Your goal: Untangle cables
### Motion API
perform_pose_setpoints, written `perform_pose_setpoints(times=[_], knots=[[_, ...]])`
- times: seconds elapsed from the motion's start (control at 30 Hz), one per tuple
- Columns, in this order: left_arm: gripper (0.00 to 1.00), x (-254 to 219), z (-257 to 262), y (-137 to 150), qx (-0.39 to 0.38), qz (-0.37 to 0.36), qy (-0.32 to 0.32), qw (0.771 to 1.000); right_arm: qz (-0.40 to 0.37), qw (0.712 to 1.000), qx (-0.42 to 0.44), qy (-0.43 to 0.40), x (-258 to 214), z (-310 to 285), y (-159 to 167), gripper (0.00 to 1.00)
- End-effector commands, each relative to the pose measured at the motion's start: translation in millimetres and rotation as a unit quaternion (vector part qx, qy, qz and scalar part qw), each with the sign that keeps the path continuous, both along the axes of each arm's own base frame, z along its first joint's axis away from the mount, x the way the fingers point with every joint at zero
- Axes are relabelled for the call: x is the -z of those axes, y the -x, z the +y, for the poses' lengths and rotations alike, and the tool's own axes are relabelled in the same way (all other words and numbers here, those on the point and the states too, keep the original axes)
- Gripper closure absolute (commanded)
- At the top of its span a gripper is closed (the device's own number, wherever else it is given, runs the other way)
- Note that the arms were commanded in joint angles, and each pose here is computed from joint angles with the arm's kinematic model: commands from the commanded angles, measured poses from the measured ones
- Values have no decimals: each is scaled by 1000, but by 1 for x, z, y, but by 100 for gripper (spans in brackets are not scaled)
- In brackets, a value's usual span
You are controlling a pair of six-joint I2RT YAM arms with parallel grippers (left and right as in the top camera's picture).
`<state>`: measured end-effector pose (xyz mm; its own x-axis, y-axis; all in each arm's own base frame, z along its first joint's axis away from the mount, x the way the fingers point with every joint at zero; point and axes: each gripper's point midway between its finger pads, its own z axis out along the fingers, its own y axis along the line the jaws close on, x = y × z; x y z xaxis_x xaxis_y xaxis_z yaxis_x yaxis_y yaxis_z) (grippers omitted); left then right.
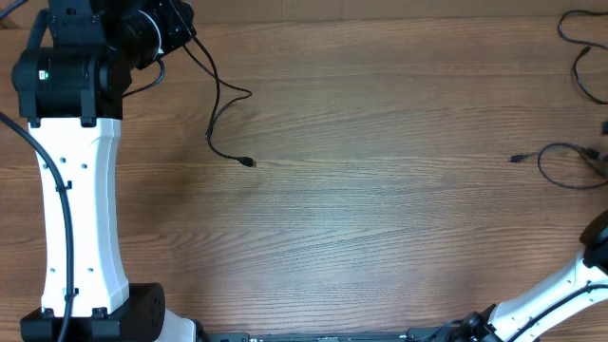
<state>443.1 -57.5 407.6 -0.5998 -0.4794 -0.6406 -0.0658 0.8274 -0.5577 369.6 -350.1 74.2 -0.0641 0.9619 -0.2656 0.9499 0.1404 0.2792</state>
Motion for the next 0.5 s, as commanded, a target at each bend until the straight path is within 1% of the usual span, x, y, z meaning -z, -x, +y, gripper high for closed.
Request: perform_pose_setpoints(times=[0.0, 0.07, 0.1, 0.17, 0.23, 0.27, 0.3, 0.33, 0.37, 0.4, 0.43, 0.47], knots=[[96, -15, -5, 8, 29, -30, -27, 999, -94, 985, -75, 127, -151, 10, -28, 0], [96, -11, -11, 4, 45, -33, -43, 997, -111, 972, -128, 162, -185, 29, -38, 0], [95, -8, -14, 1, 52, -33, -48, 997, -125, 962, -168, 175, -202, 46, -45, 0], [96, -1, -25, -10, 67, -34, -45, 996, -169, 934, -260, 175, -226, 91, -64, 0], [96, 3, -46, -21, 104, -43, -26, 993, -202, 903, -344, 161, -238, 139, -80, 0], [96, 4, -61, -28, 134, -52, -9, 990, -212, 889, -376, 151, -239, 161, -87, 0], [96, 4, -78, -33, 170, -63, 11, 983, -217, 880, -398, 141, -239, 179, -91, 4], [95, 5, -96, -40, 207, -74, 39, 975, -227, 862, -434, 129, -239, 204, -97, 20], [95, 5, -108, -45, 229, -78, 62, 968, -235, 847, -461, 119, -239, 223, -100, 28], [95, 5, -121, -50, 252, -81, 94, 960, -246, 829, -490, 109, -240, 243, -103, 28], [95, 5, -134, -55, 277, -82, 131, 948, -264, 799, -532, 99, -244, 273, -107, 28], [96, 2, -146, -58, 301, -82, 170, 935, -277, 774, -562, 93, -247, 294, -108, 26]])
